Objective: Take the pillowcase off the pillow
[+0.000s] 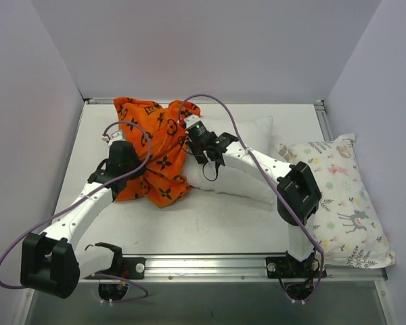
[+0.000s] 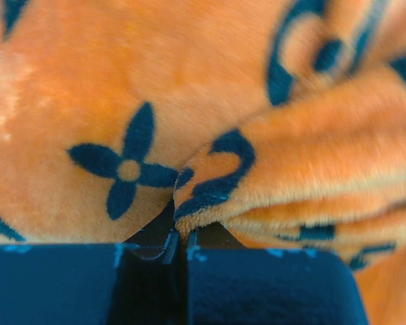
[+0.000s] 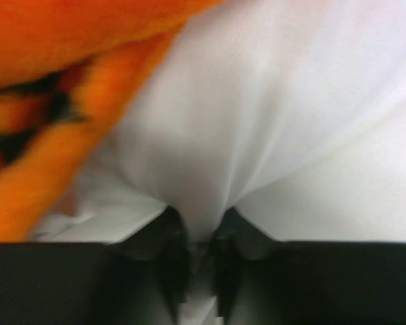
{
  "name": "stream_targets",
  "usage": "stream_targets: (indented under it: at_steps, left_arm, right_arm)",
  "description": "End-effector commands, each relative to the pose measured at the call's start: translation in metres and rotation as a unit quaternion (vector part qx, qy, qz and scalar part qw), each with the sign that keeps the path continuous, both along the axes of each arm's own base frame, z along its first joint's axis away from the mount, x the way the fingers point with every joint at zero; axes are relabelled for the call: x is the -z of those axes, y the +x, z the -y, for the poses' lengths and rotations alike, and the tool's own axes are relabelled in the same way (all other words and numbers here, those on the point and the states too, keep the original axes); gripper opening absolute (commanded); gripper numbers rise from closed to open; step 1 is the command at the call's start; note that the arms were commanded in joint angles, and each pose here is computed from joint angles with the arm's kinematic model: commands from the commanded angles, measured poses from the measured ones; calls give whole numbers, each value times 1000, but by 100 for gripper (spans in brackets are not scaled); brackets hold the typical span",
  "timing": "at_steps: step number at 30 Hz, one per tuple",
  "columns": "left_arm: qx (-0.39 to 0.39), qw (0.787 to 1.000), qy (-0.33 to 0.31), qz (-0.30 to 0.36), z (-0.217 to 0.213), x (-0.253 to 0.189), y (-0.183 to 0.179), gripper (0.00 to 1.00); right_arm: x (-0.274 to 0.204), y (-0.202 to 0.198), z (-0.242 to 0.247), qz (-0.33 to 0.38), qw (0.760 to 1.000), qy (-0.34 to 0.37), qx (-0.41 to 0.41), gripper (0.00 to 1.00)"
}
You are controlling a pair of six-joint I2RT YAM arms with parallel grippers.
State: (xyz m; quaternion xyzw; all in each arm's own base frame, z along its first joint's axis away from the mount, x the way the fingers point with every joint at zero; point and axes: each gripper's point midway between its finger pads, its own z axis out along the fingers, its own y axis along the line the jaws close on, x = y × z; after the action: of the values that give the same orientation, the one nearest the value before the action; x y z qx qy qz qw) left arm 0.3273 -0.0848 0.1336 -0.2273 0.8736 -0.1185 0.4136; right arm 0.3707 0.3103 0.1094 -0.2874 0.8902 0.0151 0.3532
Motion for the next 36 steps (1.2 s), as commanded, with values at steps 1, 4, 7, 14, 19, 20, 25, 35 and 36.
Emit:
stream_targets:
  at_steps: [1,4,7,14,19,20,25,35,36]
  left_arm:
    - [51,997,-25,47,21,-41,8,0]
    - [69,996,-26,57,29,-53,6,48]
    - [55,996,-17,74,28,-68,-1,85]
    - [-81,994,11,76,-15,-76,-49,98]
    - [-166,982,-7,86,-47,-65,-79,97]
    - [-173,981,-9,89,-50,-65,-81,98]
    - [-110,987,-2,114,-31,-84,-49,97]
    - [130,976,-26,172,71,-138,6,98]
    - [154,973,-19,171,89,-135,-6,97]
  right_arm:
    - [15,4,28,-43,997,-26,50,0]
    - [-15,10,31,-41,996,25,70,0]
    - [-51,17,35,-54,988,110,97,0]
    - [-106,24,31,-63,974,191,105,0]
    - [-135,26,28,-60,965,235,101,0]
    - [-145,26,27,-54,964,241,95,0]
    - [-152,17,21,-60,964,250,73,0]
    - [-138,0,25,-70,966,241,66,0]
    - [-143,1,26,-63,966,244,67,0]
